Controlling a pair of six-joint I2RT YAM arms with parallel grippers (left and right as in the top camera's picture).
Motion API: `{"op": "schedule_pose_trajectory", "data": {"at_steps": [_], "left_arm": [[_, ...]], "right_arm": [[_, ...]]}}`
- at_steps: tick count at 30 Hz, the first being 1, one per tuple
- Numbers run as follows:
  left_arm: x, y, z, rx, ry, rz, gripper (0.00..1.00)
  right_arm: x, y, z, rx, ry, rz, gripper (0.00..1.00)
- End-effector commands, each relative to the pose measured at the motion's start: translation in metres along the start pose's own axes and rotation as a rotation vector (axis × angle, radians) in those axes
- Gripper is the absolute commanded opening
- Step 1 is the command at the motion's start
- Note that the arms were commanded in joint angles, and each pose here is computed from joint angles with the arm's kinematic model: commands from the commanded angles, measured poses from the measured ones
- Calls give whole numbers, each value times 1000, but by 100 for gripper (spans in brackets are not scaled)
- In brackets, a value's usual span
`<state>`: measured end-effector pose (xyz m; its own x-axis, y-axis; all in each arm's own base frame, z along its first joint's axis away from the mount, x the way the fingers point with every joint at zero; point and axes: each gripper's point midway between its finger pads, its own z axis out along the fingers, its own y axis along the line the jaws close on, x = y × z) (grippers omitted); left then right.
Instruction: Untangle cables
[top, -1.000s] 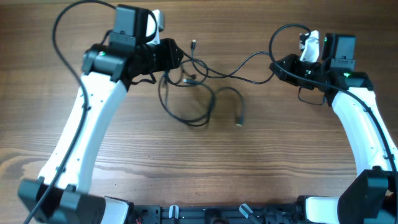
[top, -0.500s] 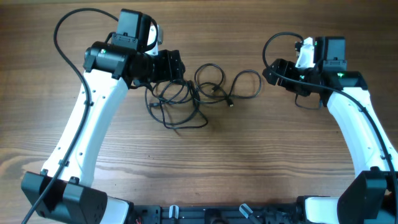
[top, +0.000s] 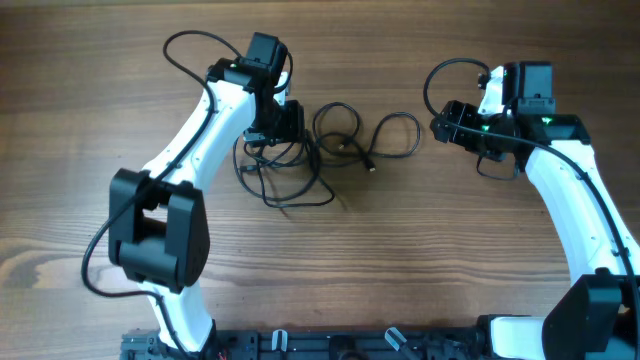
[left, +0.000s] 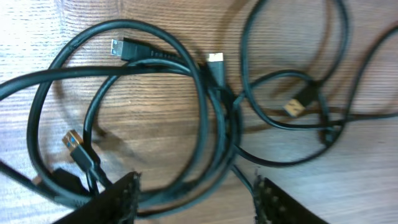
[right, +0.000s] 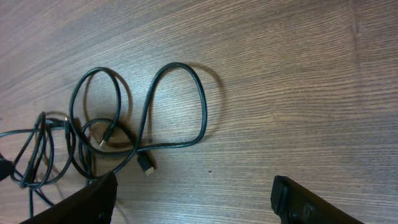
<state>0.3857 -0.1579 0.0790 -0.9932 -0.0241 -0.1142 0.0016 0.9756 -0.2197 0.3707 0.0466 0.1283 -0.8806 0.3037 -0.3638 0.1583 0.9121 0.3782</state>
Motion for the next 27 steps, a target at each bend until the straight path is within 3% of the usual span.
{"op": "schedule_pose_trajectory", "data": {"at_steps": [1,5,15,16,19,20,24,27], "left_arm": [[5,12,23,-49,45,31,56],[6,15,36,-55,67,56,43],[3,17,57,-58,74,50,40],[3,18,60,-59,79,49,37],[0,17,61,-55,66,48,9],[-2,16,60,-53,59,49,4],[-16,7,37,-35,5,30,4],[-39,-12,-23,7,-116,51,4]], "right_arm": [[-3,-4,3,32,-4,-6,82],[-3,-4,3,31,-5,-6,82],[-4,-6,3,45,-10,-8,81],[-4,-6,3,45,-10,-9,81],[-4,-6,3,45,-10,-8,81],[-5,-6,3,44,-12,-9,81],[-8,-5,3,39,-24,-13,81],[-8,-4,3,38,-28,-14,81]]}}
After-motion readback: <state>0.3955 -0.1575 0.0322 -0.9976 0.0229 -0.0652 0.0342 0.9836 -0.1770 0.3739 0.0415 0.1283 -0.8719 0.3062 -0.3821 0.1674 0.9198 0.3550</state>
